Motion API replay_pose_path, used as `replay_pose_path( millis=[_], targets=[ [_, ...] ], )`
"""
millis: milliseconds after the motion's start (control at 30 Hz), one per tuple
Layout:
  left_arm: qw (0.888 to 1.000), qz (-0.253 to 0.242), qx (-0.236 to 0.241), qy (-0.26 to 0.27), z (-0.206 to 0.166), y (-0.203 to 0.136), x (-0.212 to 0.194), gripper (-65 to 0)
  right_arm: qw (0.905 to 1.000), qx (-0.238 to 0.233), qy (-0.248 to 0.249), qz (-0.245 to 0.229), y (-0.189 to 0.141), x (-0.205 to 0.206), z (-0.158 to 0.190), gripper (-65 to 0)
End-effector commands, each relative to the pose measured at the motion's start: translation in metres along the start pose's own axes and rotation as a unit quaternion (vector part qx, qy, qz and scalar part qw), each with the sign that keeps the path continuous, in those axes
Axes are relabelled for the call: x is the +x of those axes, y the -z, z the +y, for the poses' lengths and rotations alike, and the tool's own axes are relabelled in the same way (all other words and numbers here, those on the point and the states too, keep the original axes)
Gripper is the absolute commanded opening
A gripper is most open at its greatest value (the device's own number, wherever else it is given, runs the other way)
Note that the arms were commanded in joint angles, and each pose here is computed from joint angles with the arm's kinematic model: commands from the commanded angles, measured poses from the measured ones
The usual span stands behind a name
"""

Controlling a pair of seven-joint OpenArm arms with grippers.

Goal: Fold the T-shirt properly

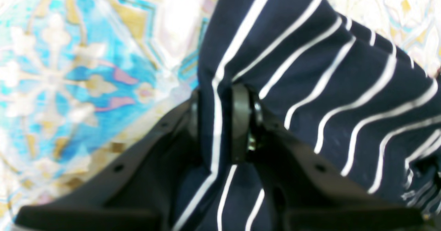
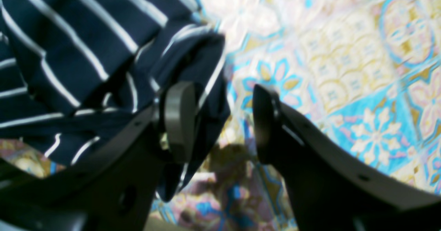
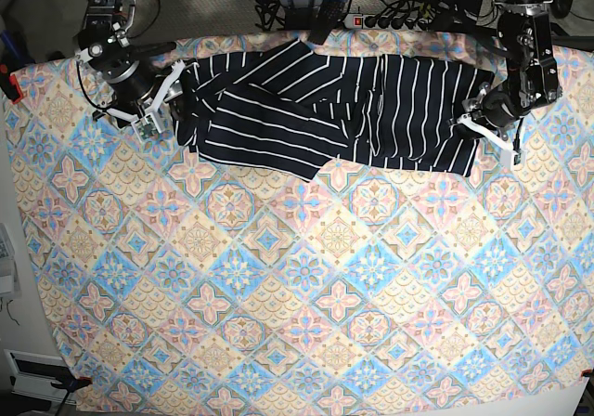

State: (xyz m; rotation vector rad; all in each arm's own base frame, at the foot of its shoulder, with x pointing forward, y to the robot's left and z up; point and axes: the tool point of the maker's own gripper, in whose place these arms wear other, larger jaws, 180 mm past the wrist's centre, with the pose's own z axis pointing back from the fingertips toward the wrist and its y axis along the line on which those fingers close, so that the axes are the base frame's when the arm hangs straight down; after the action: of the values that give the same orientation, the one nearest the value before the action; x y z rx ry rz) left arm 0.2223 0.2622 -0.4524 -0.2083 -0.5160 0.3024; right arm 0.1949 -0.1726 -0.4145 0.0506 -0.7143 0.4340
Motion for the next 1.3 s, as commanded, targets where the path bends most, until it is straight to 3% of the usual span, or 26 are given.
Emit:
replay_pose_path(
  millis=[0, 100, 333, 467, 767, 1267],
  targets=[
    [1.0, -0.022, 0.008, 0.002, 0.009, -0.008, 0.017, -54.9, 0.9999, -0.005, -0.01, -0.007, -0.004, 0.007, -0.007, -36.5],
    [1.0, -0.026, 0.012, -0.003, 0.013, -0.01, 0.018, -54.9, 0.9998, 0.003, -0.007, 0.018, -0.005, -0.002, -0.009, -30.4],
    [1.0, -0.025, 0.01, 0.0, 0.011, -0.009, 0.019, -54.9, 0.9934, 0.076, 0.071, -0.047, -0.012, 0.034, -0.008, -19.3],
    [1.0, -0.025, 0.009, 0.0, 0.01, -0.009, 0.018, -54.9, 0.9843, 0.114, 0.103, -0.087, -0.017, 0.059, -0.007, -19.4],
    [1.0, -0.025, 0.009, 0.0, 0.01, -0.009, 0.019, -54.8, 0.9806, 0.14, 0.112, -0.078, -0.008, 0.059, 0.007, -19.3],
    [1.0, -0.025, 0.009, -0.001, 0.01, -0.008, 0.018, -54.8, 0.9624, 0.182, 0.201, 0.002, 0.032, -0.003, 0.043, -19.2]
  ],
)
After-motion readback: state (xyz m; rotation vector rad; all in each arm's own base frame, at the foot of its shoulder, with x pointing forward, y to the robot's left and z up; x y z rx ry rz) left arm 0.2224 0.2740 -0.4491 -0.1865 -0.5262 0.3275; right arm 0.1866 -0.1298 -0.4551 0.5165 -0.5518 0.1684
